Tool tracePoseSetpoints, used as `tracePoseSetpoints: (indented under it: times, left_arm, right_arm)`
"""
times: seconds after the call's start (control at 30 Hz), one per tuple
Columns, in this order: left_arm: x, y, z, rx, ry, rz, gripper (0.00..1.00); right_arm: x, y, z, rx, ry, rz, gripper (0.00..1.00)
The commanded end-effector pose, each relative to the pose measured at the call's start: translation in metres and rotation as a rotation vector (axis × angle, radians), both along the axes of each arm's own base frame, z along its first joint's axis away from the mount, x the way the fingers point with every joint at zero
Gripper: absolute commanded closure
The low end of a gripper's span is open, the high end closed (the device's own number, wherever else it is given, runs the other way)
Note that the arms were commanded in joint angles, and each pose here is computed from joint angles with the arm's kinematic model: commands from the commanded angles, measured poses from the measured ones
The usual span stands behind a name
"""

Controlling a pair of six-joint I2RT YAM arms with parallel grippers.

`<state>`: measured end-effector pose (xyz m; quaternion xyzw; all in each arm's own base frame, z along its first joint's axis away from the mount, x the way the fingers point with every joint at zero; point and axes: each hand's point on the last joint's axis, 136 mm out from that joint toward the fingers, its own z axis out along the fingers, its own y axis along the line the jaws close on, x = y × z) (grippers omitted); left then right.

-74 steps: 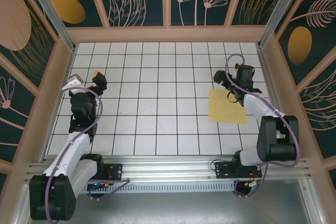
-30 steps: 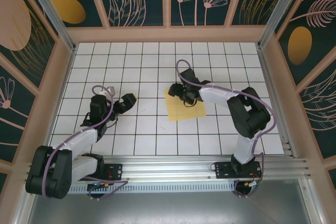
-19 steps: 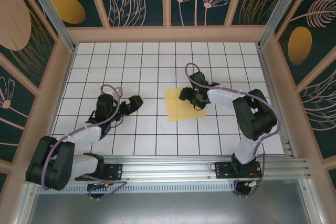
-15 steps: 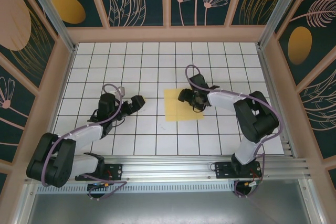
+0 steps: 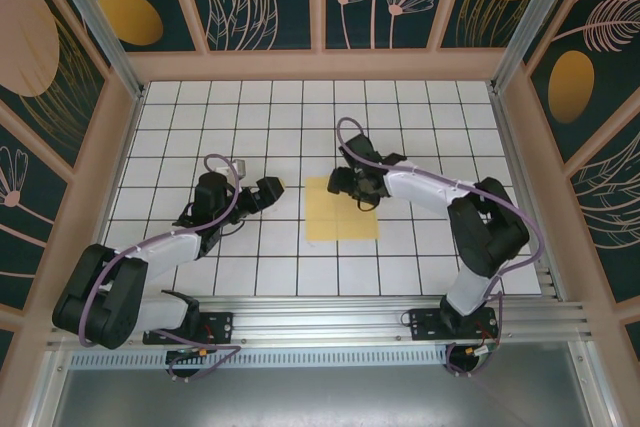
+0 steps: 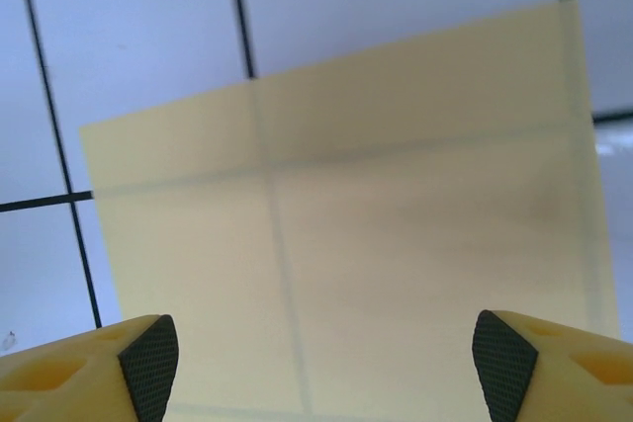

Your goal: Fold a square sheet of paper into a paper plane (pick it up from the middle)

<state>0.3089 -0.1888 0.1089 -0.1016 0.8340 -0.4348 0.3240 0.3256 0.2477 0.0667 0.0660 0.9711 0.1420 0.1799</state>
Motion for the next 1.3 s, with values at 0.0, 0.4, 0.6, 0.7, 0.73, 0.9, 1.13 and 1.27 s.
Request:
tracePoseSetpoints:
  times: [0.0, 0.4, 0.6, 0.7, 0.73, 0.9, 1.13, 1.27]
  left_arm:
    - [0.006, 0.002, 0.007, -0.013, -0.028, 0.035, 0.01]
    - [0.006, 0.011, 0.0, 0.034, -0.03, 0.069, 0.01]
    - [0.005, 0.012, 0.0, 0.039, -0.034, 0.069, 0.02]
    - [0.004, 0.012, 0.0, 0.043, -0.035, 0.072, 0.01]
    - [0.005, 0.012, -0.001, 0.047, -0.033, 0.07, 0.01]
    - [0.004, 0.012, 0.002, 0.05, -0.038, 0.067, 0.01]
    - [0.003, 0.012, 0.004, 0.048, -0.039, 0.064, 0.01]
    - [0.003, 0.013, 0.004, 0.049, -0.041, 0.068, 0.01]
  right_arm:
    - [-0.016, -0.008, -0.023, -0.19, 0.093, 0.116, 0.18]
    - [-0.019, 0.015, -0.038, -0.269, 0.152, 0.158, 0.09]
    - [-0.02, 0.023, -0.048, -0.266, 0.185, 0.171, 0.06]
    - [-0.025, 0.02, -0.062, -0.286, 0.218, 0.175, 0.06]
    - [-0.028, 0.016, -0.069, -0.305, 0.236, 0.175, 0.06]
    - [-0.041, 0.01, -0.089, -0.317, 0.282, 0.185, 0.08]
    - [-0.038, 0.008, -0.089, -0.339, 0.273, 0.174, 0.1]
    - [-0.034, 0.005, -0.084, -0.365, 0.259, 0.171, 0.11]
